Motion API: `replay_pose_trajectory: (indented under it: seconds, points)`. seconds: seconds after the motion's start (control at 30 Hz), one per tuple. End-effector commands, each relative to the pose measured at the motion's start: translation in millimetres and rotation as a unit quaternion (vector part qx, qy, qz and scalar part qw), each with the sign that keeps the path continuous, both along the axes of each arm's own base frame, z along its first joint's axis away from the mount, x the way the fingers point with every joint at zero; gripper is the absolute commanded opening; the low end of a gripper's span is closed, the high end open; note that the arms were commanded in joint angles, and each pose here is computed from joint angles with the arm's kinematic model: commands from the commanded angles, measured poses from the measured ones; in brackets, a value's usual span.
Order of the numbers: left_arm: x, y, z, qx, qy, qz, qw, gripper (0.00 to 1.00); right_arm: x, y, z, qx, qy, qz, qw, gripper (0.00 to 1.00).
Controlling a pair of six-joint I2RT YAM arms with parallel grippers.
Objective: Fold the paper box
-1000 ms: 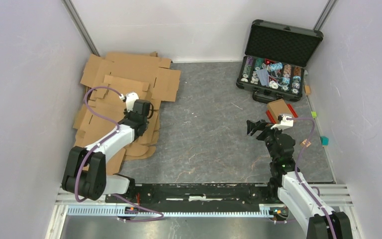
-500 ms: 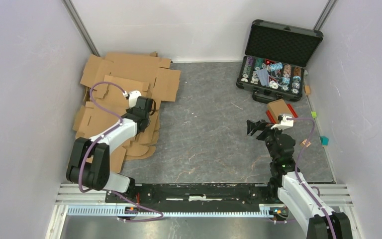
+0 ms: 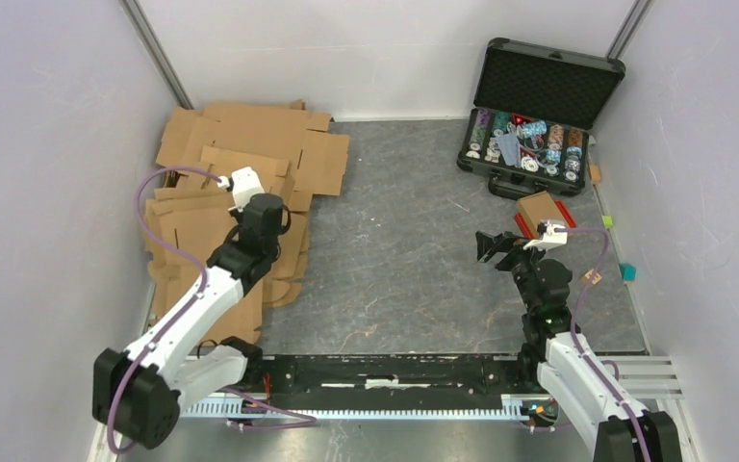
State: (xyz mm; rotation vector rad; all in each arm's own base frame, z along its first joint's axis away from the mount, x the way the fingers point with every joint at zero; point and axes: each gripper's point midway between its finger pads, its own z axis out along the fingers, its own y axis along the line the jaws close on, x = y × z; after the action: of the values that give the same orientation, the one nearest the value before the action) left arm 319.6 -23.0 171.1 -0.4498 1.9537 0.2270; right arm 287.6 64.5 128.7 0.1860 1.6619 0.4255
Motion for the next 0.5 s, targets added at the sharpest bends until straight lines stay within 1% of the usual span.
replay_pose_trajectory:
  seconds: [0.0, 0.13, 0.27, 0.3, 0.37, 0.47]
  points:
    - [-8.2, 2.8, 32.7, 0.019, -0.056, 0.002, 0.998, 0.02, -1.3, 4.4, 8.9, 0.0, -0.024, 0.013, 1.0, 0.98]
    - [-16.0, -7.7, 68.4, -0.014, -0.107, -0.019, 0.994, 0.02, -1.7, 5.4, 8.7, 0.002, -0.025, 0.015, 1.0, 0.98]
    - [-21.5, -8.3, 98.5, -0.046, -0.144, -0.019, 0.988, 0.02, -1.8, 6.7, 8.3, 0.005, -0.024, 0.018, 1.0, 0.98]
    - [-21.8, -6.5, 102.8, -0.047, -0.149, -0.013, 0.988, 0.02, -1.8, 6.8, 8.3, 0.005, -0.024, 0.019, 1.0, 0.98]
    - [-20.0, -0.2, 109.4, -0.049, -0.162, 0.012, 0.986, 0.06, -2.0, 7.2, 8.4, 0.006, -0.024, 0.019, 1.0, 0.98]
    - [-4.2, -0.3, 110.5, -0.046, -0.16, 0.02, 0.986, 0.05, -2.1, 7.7, 8.2, 0.007, -0.023, 0.021, 0.999, 0.98]
